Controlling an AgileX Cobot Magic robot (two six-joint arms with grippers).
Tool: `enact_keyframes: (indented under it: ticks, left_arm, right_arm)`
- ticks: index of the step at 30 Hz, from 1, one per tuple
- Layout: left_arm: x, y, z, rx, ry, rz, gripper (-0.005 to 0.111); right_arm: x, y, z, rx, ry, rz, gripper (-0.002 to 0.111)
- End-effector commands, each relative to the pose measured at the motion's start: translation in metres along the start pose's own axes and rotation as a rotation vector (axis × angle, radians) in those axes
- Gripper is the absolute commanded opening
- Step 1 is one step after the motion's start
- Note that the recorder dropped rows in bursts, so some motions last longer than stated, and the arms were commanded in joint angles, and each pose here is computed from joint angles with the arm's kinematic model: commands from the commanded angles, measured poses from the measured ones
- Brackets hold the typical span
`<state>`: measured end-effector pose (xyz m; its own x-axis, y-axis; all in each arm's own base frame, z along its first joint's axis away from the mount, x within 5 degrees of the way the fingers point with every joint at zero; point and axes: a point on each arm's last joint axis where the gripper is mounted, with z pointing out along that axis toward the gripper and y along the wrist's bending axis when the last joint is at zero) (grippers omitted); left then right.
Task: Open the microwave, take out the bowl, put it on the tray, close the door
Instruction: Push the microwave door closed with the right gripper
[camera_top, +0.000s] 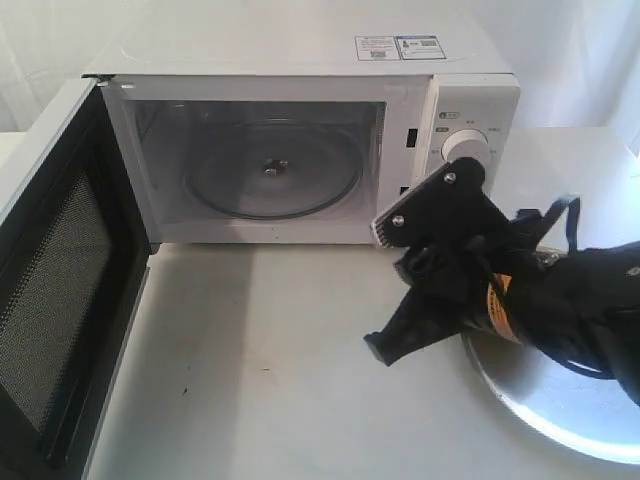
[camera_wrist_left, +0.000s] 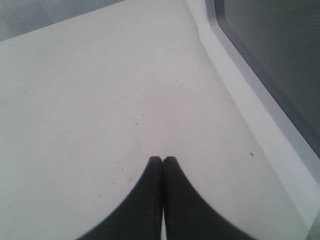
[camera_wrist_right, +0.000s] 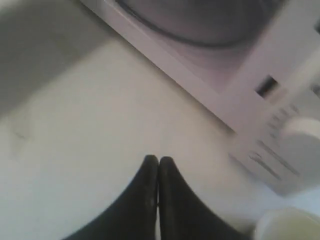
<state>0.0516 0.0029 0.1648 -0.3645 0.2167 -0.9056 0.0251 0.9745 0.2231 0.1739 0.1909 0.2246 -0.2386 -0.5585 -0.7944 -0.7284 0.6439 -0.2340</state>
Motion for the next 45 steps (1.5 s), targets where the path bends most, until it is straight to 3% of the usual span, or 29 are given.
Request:
enact_keyframes:
  ticks: [1,4,10,15,19,22,27,29,33,36,43,45]
  left_arm:
    - [-0.001,0.000,-0.001,0.003,-0.008,-0.008,0.000]
    - [-0.001,0.000,-0.001,0.003,-0.008,-0.008,0.000]
    - [-0.001,0.000,-0.001,0.003,-0.008,-0.008,0.000]
    - [-0.001,0.000,-0.001,0.003,-0.008,-0.008,0.000]
    - [-0.001,0.000,-0.001,0.003,-0.008,-0.008,0.000]
    - [-0.001,0.000,-0.001,0.003,-0.008,-0.008,0.000]
    - [-0.001,0.000,-0.001,0.003,-0.008,-0.008,0.000]
    - [-0.001,0.000,-0.001,0.003,-0.008,-0.008,0.000]
    - [-0.001,0.000,-0.001,0.003,-0.008,-0.008,0.000]
    - [-0.001,0.000,-0.001,0.003,-0.008,-0.008,0.000]
    - [-0.001,0.000,-0.001,0.003,-0.008,-0.008,0.000]
    - [-0.001,0.000,-0.001,0.003,-0.008,-0.008,0.000]
  right_arm:
    - [-0.045,0.035,-0.021,-0.343,-0.156,-0.038,0.000]
    - [-0.080,0.051,-0.033,-0.413,-0.262,-0.031,0.000]
    - [-0.139,0.067,-0.043,-0.340,-0.413,-0.010,0.000]
    - [-0.176,0.114,-0.029,-0.461,-0.481,-0.151,0.000]
    - [-0.196,0.155,-0.010,-0.467,-0.526,-0.269,0.000]
    - [-0.206,0.183,0.016,-0.413,-0.562,-0.419,0.000]
    - [-0.205,0.224,0.054,-0.422,-0.693,-0.913,0.000]
    - [-0.202,0.232,0.062,-0.411,-0.729,-1.043,0.000]
    - [-0.200,0.230,0.068,-0.363,-0.711,-1.068,0.000]
    - [-0.205,0.218,0.067,-0.255,-0.668,-1.046,0.000]
    - [-0.198,0.167,0.072,0.195,-0.375,-0.919,0.000]
    - [-0.184,0.152,0.076,0.323,-0.192,-0.986,0.000]
